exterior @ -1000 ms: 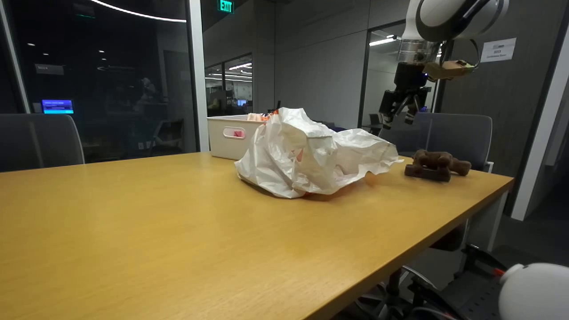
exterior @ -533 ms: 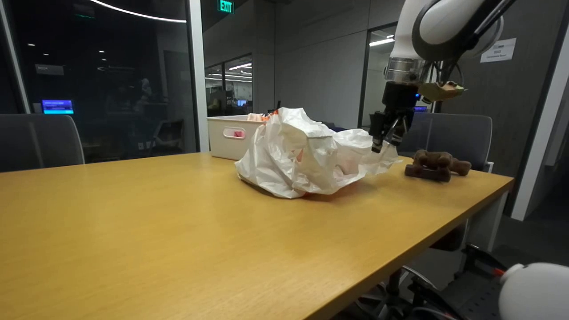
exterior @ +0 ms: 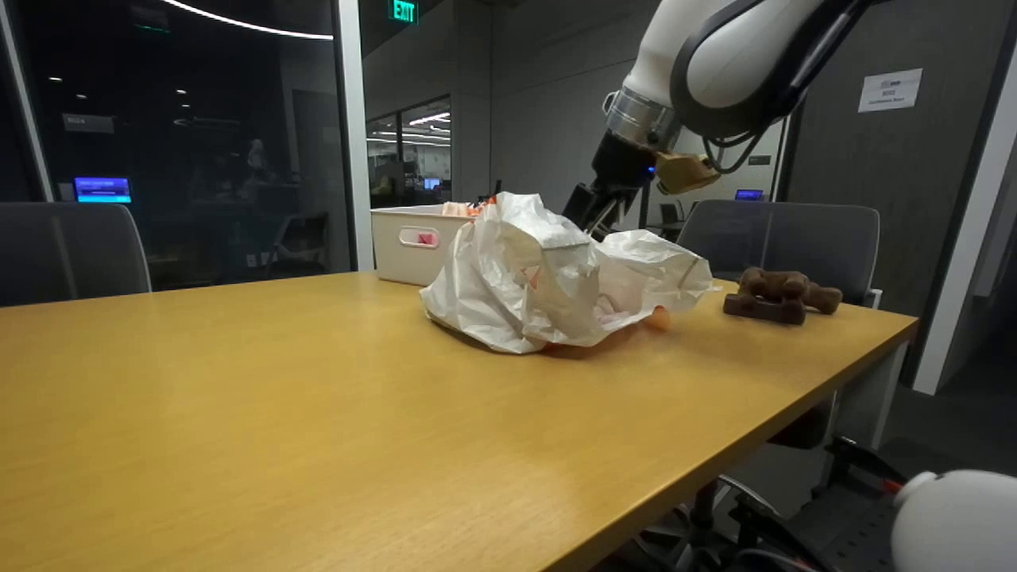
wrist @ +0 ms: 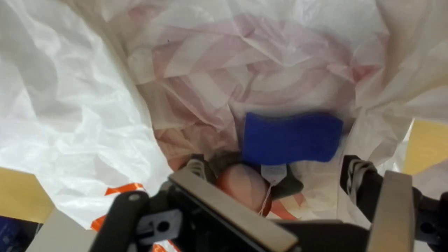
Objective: Remove the items from the plastic bag and place them on the table.
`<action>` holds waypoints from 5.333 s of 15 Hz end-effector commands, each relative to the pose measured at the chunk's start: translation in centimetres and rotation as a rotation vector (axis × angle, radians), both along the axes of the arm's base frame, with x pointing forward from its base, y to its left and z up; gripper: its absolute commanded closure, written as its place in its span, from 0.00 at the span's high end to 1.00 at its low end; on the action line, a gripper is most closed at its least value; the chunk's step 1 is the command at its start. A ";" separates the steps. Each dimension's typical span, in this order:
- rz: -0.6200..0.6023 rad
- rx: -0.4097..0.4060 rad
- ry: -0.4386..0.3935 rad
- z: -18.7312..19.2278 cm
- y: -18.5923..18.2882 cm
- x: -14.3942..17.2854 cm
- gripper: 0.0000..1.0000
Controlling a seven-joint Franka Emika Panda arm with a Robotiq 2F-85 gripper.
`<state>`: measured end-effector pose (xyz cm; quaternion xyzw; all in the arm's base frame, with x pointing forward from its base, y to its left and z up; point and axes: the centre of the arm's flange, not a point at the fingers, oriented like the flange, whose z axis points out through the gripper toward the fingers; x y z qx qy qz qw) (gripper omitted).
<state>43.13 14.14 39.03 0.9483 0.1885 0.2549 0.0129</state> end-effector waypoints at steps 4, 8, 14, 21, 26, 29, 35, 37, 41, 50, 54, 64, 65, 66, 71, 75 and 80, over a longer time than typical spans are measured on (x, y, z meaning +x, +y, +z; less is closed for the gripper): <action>-0.057 0.029 0.053 -5.5 -0.4 10.0 1.00; -0.030 0.055 0.152 -9.0 0.9 10.3 1.00; 0.074 0.134 -0.040 -8.3 6.5 8.6 1.00; 0.146 0.077 -0.287 -8.4 5.3 11.5 1.00; 0.174 0.039 -0.201 -11.8 4.9 11.5 1.00; 0.221 0.077 -0.161 -12.5 7.0 10.2 1.00; 0.267 0.076 -0.255 -11.4 8.7 10.0 0.42; 0.247 0.069 -0.262 -11.1 8.6 10.2 0.26; 0.229 0.072 -0.239 -10.7 8.0 10.7 0.01; 0.249 0.080 -0.212 -10.4 8.7 11.2 0.29; 0.234 0.076 -0.211 -10.0 9.1 11.0 0.58; 0.143 -0.029 -0.195 -8.0 6.4 11.8 1.00; 0.150 -0.037 -0.194 -8.2 6.5 12.0 1.00; 0.155 -0.041 -0.188 -8.6 6.6 12.3 1.00; 0.178 -0.063 -0.203 -10.8 7.7 13.8 1.00; 0.211 -0.064 -0.229 -11.8 7.9 15.1 0.75; 0.224 -0.032 -0.262 -11.0 8.3 15.3 0.41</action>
